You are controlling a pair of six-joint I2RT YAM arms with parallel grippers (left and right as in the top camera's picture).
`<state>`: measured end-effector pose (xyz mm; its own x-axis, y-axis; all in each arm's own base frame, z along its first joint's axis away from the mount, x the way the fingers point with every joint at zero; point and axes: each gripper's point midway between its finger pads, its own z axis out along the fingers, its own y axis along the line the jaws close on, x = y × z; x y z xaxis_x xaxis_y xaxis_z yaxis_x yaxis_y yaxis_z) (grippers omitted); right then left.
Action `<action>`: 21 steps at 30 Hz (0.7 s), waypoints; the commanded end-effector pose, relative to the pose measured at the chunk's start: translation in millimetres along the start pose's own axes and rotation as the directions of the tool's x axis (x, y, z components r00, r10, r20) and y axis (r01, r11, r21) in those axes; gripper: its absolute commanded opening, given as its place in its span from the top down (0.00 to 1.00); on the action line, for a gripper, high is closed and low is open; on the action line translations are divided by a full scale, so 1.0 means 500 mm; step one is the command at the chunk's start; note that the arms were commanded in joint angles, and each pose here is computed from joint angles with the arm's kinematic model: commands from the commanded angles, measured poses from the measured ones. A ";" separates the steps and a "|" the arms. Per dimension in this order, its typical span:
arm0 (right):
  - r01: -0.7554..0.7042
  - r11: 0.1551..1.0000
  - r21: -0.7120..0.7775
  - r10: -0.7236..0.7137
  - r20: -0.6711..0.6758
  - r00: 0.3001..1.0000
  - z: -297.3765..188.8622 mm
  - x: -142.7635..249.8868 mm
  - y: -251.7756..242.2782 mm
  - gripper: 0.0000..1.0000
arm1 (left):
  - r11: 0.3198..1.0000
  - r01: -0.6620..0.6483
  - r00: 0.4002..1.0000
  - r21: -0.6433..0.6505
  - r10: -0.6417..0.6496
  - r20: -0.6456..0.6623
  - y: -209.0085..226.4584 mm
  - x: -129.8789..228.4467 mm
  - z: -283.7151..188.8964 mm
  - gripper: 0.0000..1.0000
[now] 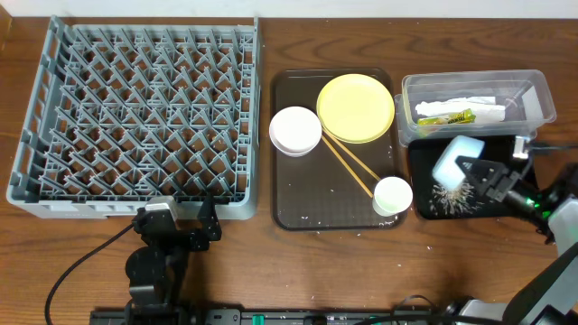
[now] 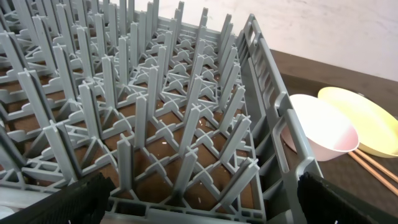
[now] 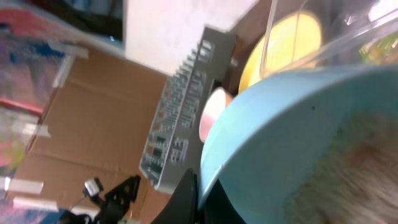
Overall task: Sort waste into correct bins and load items into the dishwasher
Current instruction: 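Tip the blue bowl over the black tray to pour out the rice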
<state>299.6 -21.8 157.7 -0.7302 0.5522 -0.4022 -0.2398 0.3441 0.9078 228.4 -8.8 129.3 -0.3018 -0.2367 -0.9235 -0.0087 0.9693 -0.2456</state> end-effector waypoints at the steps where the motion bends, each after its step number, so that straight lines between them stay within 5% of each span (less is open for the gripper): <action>1: 0.001 0.996 -0.094 0.004 0.056 0.998 -0.015 -0.001 0.006 0.99 | 1.000 0.011 0.999 0.000 -0.011 -0.035 0.003 0.022 0.003 0.02; 11: -0.042 0.995 -0.091 0.048 0.065 0.997 -0.018 0.014 -0.030 0.99 | 1.000 0.011 0.999 0.000 -0.011 -0.035 0.003 0.022 0.003 0.02; 21: -0.290 0.951 -0.105 0.295 0.042 0.954 -0.019 0.014 -0.031 0.99 | 1.000 0.012 0.999 0.000 -0.012 -0.035 0.003 0.022 0.003 0.02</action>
<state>293.3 -27.4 135.9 -0.7360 0.6311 -0.2452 -0.1513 0.1997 0.9681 228.4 -8.7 129.3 -0.3017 -0.2367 -0.9235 -0.0090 0.9694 -0.2455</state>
